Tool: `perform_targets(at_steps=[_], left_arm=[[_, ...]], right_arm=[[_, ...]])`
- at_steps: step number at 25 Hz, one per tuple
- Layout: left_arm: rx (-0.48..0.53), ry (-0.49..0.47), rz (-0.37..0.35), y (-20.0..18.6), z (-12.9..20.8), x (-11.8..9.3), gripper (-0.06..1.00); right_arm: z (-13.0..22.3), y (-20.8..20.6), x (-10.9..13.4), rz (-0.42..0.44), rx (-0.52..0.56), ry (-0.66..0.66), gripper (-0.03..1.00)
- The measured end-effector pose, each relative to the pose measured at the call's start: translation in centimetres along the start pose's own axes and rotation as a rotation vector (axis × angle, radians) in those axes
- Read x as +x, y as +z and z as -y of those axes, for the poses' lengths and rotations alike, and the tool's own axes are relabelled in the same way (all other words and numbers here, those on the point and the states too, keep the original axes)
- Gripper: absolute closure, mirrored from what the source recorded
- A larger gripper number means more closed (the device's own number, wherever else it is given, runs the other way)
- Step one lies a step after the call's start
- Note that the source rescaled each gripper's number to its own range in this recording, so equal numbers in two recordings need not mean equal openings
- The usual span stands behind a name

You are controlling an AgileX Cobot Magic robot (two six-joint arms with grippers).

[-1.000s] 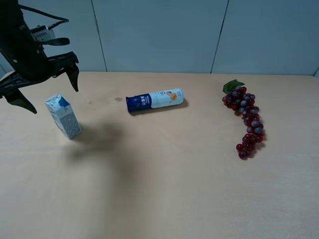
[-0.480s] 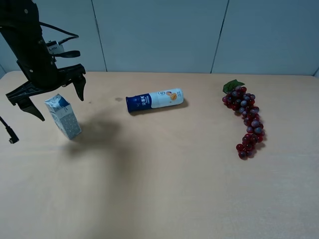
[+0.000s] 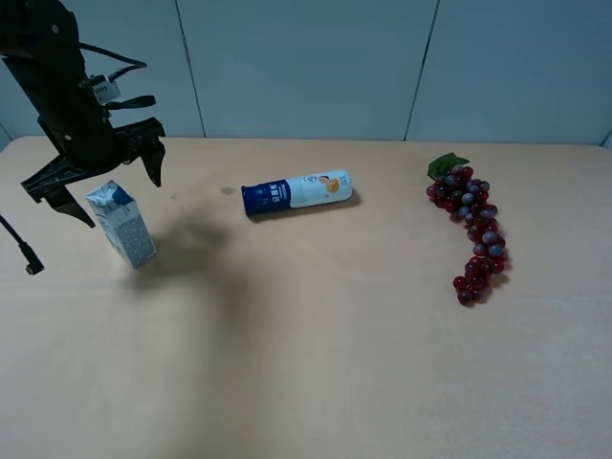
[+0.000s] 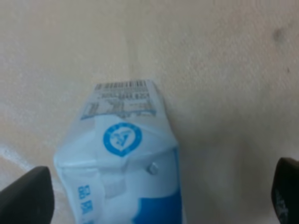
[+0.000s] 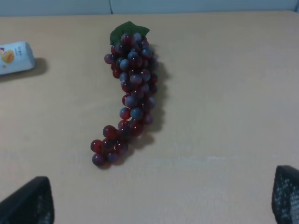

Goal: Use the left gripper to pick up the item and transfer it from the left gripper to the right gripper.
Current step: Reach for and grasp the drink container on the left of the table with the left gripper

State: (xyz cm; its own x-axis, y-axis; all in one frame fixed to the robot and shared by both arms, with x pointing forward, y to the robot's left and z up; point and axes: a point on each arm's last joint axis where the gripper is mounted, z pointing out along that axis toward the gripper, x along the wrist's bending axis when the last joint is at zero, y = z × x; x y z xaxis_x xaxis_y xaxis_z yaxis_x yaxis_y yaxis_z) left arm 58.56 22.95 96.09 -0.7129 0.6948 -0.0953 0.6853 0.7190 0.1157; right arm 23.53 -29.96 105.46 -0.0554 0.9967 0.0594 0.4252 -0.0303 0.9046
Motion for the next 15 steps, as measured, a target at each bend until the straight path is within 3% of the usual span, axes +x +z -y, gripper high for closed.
perform_targets(at_steps=[15], left_arm=[[0.020,-0.059,-0.019,1.1,0.1,-0.1,0.13]], right_arm=[[0.0,0.0,0.0,0.000,0.000,0.000,-0.03]])
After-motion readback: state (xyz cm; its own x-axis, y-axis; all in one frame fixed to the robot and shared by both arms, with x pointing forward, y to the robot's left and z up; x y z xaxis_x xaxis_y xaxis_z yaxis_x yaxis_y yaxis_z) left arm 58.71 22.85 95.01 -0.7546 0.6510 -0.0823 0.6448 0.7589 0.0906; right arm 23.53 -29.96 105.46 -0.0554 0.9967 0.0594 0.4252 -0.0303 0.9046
